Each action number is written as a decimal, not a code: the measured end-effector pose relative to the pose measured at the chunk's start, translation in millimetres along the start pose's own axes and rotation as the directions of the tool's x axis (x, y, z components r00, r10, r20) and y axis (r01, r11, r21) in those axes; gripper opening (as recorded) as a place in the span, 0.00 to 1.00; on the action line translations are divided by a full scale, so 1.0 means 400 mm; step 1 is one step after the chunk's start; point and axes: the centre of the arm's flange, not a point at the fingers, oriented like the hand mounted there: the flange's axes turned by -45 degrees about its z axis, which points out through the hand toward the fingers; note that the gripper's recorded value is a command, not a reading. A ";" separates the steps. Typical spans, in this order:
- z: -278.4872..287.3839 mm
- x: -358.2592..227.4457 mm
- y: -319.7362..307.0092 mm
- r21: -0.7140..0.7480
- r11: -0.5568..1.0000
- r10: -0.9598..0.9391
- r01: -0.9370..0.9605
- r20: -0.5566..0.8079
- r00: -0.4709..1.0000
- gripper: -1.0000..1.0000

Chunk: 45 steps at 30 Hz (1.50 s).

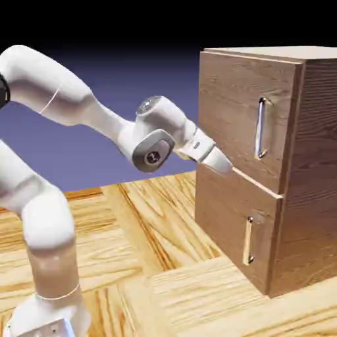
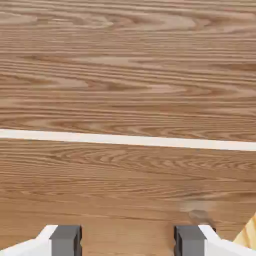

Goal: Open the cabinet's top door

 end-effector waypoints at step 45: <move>-0.189 0.091 0.046 -0.360 -0.575 -0.815 0.735 0.333 -0.475 0.50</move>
